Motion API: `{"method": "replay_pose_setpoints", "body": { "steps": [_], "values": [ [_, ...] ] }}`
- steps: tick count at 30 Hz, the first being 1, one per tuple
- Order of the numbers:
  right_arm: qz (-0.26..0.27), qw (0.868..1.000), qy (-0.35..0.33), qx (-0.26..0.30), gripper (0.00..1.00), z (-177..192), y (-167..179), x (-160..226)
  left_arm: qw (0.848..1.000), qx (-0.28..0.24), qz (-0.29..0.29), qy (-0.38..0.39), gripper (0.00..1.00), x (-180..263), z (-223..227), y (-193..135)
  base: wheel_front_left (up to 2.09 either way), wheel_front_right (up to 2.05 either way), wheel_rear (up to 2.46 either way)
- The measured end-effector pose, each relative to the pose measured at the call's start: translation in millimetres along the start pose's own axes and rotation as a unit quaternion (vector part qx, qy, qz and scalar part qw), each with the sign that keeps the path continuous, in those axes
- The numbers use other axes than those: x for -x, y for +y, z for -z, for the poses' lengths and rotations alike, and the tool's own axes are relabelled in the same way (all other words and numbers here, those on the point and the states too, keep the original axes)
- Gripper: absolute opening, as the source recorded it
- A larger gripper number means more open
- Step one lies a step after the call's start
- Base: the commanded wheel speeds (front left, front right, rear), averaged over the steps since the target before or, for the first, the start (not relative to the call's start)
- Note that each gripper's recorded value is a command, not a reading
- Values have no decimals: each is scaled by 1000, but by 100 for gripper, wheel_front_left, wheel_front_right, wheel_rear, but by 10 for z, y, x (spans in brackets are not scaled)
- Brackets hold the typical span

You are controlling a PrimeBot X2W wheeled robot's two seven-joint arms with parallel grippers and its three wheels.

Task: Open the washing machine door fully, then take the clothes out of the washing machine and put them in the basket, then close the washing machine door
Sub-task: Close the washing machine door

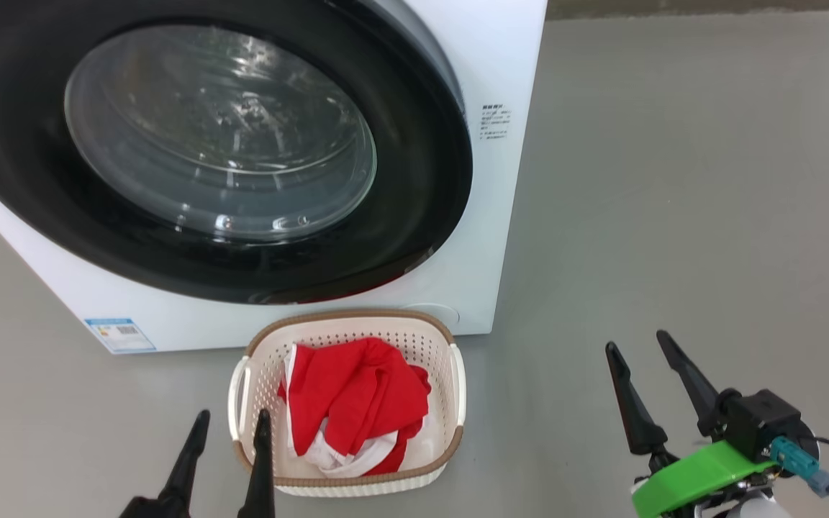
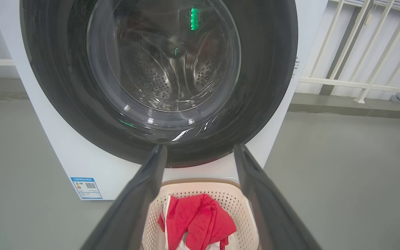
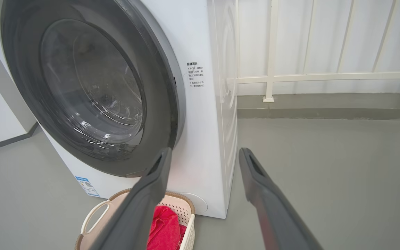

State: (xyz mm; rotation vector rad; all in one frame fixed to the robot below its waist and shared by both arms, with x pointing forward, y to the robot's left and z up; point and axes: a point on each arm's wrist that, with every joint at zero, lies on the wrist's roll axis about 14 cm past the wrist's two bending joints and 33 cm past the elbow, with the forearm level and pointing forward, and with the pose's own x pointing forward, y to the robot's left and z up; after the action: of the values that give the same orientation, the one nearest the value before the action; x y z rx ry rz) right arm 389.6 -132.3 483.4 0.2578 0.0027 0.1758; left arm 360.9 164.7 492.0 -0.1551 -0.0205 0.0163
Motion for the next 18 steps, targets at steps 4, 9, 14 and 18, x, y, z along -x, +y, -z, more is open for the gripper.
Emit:
{"method": "replay_pose_setpoints", "body": {
  "steps": [4, 9, 14, 18],
  "values": [
    [6, 1000, 3, 0, 100, 16, -18, 137, 1000, 1, -1, 8, 100, 102, 23, 14, 0, 0, 0],
    [12, 1000, 0, 1, 100, -1, -40, 221, 1000, -3, -2, 12, 100, 180, 21, 38, 0, 0, 0],
    [16, 1000, 3, 1, 100, 18, -51, 299, 1000, -2, -3, 11, 100, 218, -4, 45, 0, 0, 0],
    [19, 1000, 5, 0, 100, 32, -67, 344, 1000, 0, -2, 9, 100, 232, -20, 33, 0, 0, 0]
  ]
}}
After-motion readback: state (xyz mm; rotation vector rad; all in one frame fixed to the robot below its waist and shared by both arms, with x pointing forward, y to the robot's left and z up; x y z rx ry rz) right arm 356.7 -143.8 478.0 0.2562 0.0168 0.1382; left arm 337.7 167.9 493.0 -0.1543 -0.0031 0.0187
